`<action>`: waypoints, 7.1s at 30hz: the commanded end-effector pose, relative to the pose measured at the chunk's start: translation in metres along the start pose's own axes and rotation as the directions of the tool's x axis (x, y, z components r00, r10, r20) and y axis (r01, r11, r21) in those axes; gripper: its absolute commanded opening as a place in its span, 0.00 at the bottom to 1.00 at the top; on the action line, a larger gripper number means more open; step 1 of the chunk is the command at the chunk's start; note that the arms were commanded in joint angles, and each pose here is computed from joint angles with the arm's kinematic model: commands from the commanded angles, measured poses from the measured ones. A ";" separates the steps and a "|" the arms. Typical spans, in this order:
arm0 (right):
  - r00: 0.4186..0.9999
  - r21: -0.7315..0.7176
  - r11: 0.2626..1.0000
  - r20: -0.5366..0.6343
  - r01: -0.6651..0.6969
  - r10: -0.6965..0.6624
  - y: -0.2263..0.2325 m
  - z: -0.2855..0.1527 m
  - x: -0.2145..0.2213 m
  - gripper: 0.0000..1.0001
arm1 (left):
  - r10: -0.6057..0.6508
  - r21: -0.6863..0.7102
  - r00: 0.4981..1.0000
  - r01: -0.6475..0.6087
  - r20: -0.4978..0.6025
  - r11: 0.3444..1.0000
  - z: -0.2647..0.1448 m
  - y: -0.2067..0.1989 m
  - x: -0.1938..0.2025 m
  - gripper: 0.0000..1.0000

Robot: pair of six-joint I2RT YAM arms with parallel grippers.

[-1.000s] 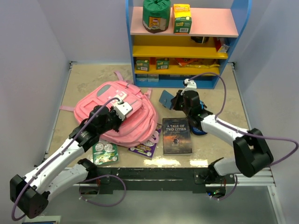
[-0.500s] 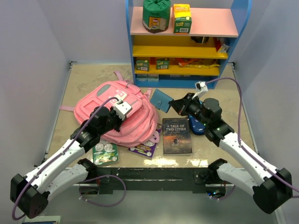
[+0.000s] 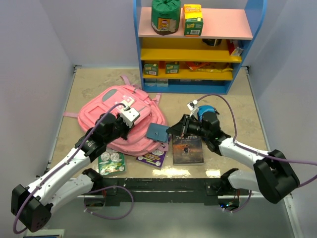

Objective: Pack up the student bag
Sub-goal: Place the personal item in the student bag, then zip the student bag at the center of the board.

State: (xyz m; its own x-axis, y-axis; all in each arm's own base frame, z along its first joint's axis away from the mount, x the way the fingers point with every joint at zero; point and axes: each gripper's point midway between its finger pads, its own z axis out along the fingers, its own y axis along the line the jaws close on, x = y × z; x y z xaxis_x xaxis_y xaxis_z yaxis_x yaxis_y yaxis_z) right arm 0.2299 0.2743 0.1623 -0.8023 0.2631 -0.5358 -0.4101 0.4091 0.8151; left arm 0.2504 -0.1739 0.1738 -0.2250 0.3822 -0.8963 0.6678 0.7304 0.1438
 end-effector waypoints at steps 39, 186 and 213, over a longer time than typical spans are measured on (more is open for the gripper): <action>0.996 -0.211 0.974 0.050 0.084 -0.075 -0.009 0.087 -0.045 0.00 | 0.065 0.213 0.985 -0.099 0.159 0.972 -0.012 -0.034 -0.037 0.00; 0.792 0.456 0.695 -0.038 0.556 -0.609 -0.020 0.085 -0.011 0.00 | 0.457 0.478 0.852 -0.522 0.255 0.706 -0.042 -0.061 0.022 0.00; 0.707 0.699 0.565 0.119 0.439 -0.697 -0.048 0.087 -0.156 0.00 | 0.497 0.552 0.764 -0.643 0.411 0.532 -0.072 -0.088 0.010 0.00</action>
State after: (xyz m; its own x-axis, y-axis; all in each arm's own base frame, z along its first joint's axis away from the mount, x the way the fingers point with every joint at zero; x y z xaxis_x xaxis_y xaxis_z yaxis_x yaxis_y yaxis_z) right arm 0.3632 0.3551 0.1084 -0.4085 -0.2020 -0.8901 -0.5717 0.8168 0.0770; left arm 0.1677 -0.1697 0.1532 0.4600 0.5849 -0.6680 0.8695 -0.1444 0.4723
